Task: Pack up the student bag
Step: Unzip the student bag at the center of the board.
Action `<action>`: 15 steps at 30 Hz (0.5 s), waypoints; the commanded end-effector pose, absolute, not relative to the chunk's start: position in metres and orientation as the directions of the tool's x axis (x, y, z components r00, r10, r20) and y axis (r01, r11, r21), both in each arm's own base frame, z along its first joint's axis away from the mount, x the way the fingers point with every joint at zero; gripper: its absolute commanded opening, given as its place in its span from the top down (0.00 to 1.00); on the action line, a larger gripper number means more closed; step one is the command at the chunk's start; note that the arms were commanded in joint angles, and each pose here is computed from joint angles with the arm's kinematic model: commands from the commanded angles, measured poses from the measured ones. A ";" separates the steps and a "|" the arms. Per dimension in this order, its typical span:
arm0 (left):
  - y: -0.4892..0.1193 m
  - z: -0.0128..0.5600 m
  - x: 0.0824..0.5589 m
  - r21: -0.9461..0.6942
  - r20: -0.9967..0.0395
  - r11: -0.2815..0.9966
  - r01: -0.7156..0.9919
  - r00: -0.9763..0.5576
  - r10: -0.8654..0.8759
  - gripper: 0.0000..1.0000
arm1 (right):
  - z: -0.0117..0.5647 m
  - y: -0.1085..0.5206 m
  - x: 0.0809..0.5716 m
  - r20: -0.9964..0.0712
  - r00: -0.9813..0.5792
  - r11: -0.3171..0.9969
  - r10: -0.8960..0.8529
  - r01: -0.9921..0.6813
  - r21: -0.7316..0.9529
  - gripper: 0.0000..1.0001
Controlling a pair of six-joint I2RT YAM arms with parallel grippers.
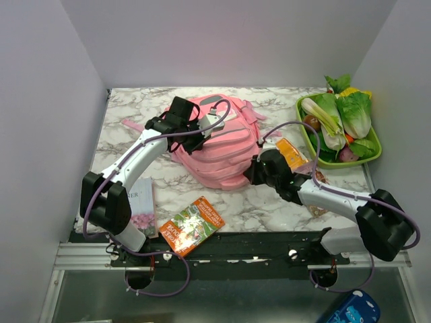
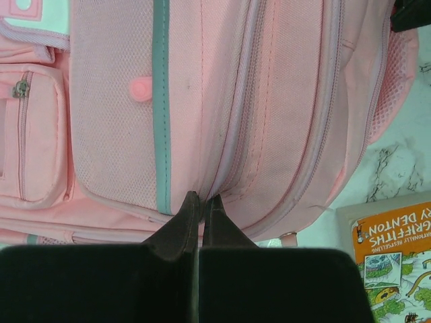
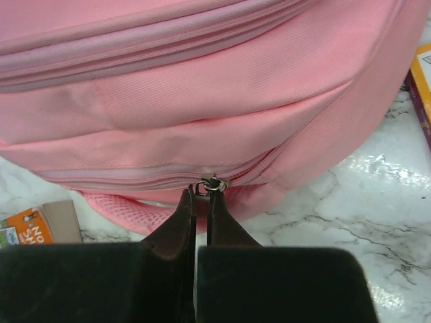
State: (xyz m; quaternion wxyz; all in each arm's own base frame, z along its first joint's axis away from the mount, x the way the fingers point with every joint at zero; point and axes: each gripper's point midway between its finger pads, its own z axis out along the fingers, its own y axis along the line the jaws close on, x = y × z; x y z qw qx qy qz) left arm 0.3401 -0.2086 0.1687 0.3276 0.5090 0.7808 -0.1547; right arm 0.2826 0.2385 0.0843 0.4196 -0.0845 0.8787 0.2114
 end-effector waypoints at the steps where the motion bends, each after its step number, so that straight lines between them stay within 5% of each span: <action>1: -0.227 0.196 0.351 0.097 -0.736 0.480 0.872 -0.262 0.624 1.00 | 0.108 0.262 0.270 -0.793 -0.610 0.853 0.001 -0.413 0.319 0.99; 15: -0.256 0.193 0.363 -0.091 -0.755 0.626 0.774 -0.464 0.463 1.00 | 0.120 0.352 0.221 -0.769 -0.625 0.748 -0.136 -0.574 0.334 0.99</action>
